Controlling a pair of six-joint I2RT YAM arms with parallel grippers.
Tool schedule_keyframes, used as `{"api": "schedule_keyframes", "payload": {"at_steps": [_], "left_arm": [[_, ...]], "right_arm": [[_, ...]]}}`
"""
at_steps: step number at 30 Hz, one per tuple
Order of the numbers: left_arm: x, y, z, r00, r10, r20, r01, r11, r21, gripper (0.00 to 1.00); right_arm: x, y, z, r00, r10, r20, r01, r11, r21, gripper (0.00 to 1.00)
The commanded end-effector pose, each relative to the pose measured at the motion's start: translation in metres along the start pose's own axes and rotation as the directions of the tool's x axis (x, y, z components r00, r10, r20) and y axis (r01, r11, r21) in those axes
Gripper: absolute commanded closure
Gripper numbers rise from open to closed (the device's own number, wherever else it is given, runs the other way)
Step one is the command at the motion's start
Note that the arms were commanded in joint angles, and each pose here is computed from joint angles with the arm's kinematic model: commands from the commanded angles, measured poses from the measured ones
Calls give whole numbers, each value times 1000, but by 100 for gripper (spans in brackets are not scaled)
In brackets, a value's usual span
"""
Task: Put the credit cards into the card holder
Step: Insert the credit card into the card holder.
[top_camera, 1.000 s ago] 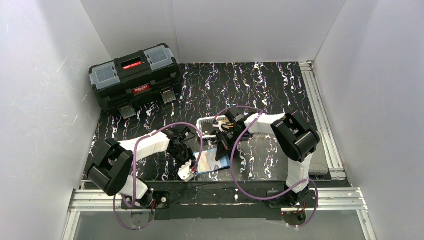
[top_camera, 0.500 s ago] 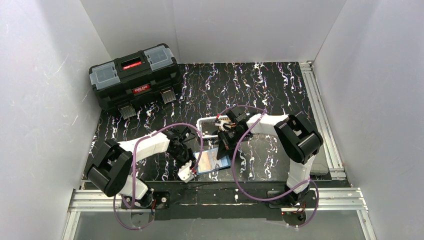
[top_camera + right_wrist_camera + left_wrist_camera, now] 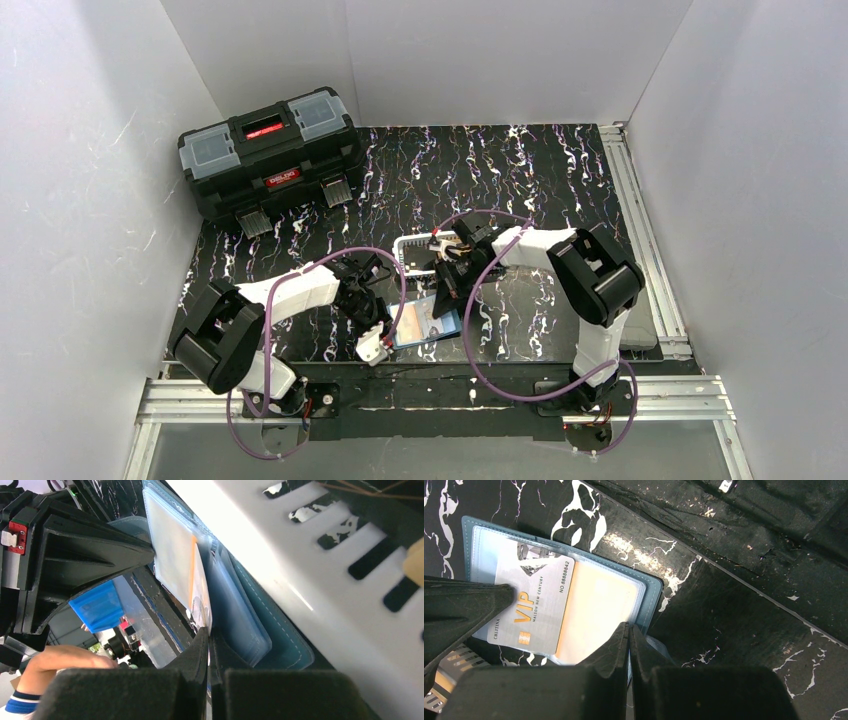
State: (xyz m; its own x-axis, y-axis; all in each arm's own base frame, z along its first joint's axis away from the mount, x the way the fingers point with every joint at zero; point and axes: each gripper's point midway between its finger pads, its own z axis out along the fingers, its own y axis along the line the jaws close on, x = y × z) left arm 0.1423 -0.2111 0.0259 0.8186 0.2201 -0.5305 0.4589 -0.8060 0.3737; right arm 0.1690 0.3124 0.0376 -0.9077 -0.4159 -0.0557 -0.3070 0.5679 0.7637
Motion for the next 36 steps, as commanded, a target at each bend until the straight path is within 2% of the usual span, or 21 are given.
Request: {"api": "schedule_keyframes", "payload": {"at_steps": [1, 25, 36], "left_arm": [[-14, 5, 1, 987, 155, 47, -154, 988, -13, 100], [-14, 8, 0, 986, 161, 43, -160, 987, -24, 100], [-14, 9, 0, 986, 163, 40, -162, 987, -25, 100]], "right_arm": [[-8, -5, 5, 1000, -30, -2, 30, 999, 24, 99], [8, 1, 9, 997, -52, -63, 53, 999, 11, 99], [-6, 3, 16, 995, -69, -73, 68, 998, -11, 99]]}}
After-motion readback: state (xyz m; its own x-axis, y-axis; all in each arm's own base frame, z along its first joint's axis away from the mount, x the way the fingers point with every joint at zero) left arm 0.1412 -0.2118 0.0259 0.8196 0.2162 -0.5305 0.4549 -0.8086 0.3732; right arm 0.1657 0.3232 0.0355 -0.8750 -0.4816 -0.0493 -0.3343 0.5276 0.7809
